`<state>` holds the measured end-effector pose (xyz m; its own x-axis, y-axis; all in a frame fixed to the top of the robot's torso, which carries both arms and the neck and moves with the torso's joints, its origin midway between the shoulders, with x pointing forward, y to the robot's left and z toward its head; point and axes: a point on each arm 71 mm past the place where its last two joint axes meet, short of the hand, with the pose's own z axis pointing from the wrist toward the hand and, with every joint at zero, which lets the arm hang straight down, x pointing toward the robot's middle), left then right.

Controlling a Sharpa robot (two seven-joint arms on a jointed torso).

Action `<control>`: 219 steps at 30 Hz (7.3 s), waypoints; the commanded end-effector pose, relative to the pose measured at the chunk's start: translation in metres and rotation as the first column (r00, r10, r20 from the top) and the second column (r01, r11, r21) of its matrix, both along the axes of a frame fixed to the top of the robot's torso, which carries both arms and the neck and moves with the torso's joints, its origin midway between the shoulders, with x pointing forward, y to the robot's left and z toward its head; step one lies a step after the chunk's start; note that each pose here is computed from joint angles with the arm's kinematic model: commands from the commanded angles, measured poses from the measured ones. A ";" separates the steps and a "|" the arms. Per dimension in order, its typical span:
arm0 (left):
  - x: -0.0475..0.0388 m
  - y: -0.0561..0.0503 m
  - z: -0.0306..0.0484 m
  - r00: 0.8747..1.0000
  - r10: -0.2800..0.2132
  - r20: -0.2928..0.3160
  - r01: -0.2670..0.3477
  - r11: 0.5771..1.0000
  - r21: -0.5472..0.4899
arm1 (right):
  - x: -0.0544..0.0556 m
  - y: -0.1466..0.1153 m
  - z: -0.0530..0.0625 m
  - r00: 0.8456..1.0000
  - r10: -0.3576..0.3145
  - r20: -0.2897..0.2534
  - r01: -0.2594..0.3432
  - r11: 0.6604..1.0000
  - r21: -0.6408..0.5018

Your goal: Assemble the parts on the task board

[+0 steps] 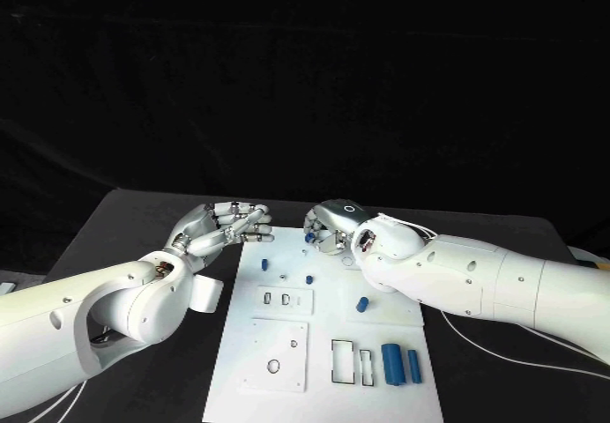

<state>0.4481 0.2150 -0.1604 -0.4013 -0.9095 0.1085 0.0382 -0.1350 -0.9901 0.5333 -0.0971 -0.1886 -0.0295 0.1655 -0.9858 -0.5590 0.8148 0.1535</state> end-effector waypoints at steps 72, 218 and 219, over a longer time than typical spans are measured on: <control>0.0045 0.011 -0.0017 1.000 0.001 -0.009 -0.001 1.000 0.003 | -0.012 -0.122 -0.007 0.928 -0.220 -0.302 0.254 0.964 0.080; 0.0074 0.016 -0.0044 1.000 -0.009 -0.030 0.009 1.000 0.009 | -0.051 -0.193 0.001 0.971 -0.046 -0.236 0.113 0.954 0.278; 0.0075 0.016 -0.0044 1.000 -0.009 -0.030 0.010 1.000 0.009 | -0.051 -0.195 -0.002 0.968 -0.051 -0.244 0.118 0.955 0.272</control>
